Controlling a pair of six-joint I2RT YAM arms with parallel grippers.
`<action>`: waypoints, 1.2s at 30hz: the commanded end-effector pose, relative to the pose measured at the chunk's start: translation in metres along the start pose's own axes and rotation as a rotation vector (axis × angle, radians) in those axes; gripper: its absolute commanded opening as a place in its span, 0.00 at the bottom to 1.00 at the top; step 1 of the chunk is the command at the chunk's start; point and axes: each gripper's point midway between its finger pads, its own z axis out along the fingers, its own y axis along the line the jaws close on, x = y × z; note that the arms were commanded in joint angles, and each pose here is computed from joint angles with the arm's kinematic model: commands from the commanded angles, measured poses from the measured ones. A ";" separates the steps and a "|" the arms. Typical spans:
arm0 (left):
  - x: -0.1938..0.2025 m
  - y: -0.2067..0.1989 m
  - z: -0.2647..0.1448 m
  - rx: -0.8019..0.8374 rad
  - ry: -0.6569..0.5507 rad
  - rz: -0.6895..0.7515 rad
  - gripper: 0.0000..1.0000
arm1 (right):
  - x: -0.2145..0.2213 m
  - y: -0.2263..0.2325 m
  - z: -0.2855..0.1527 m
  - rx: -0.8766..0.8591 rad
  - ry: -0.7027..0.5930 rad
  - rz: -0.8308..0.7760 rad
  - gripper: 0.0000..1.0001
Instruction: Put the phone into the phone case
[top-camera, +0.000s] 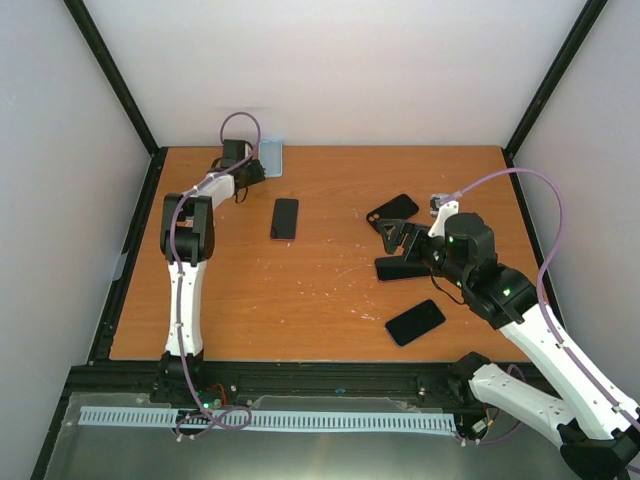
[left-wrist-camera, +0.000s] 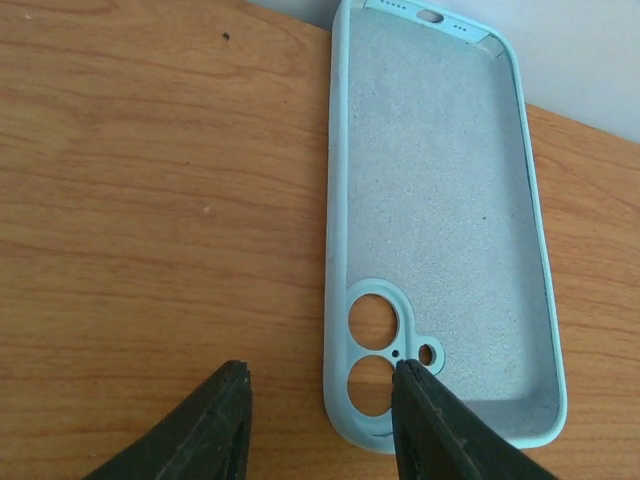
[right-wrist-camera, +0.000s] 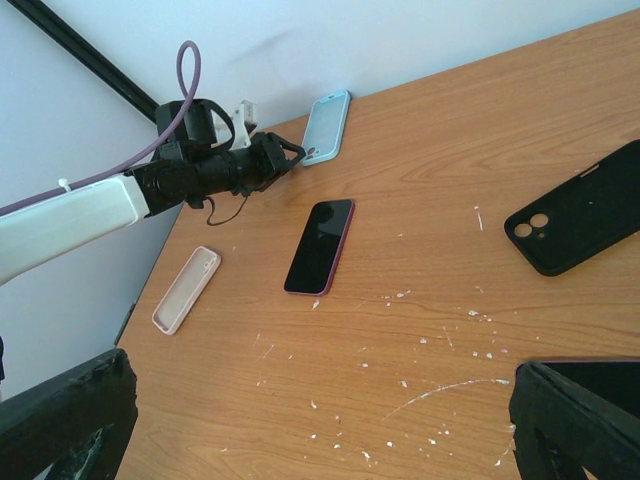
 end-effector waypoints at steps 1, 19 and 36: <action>-0.009 0.003 -0.001 -0.006 -0.004 0.029 0.38 | -0.009 0.005 -0.005 -0.004 -0.027 -0.003 1.00; -0.042 -0.004 -0.074 -0.078 -0.036 0.019 0.00 | 0.000 -0.003 -0.019 0.006 -0.019 0.023 1.00; -0.031 -0.033 -0.130 0.106 -0.096 0.110 0.42 | 0.019 -0.007 -0.025 -0.014 0.032 0.057 1.00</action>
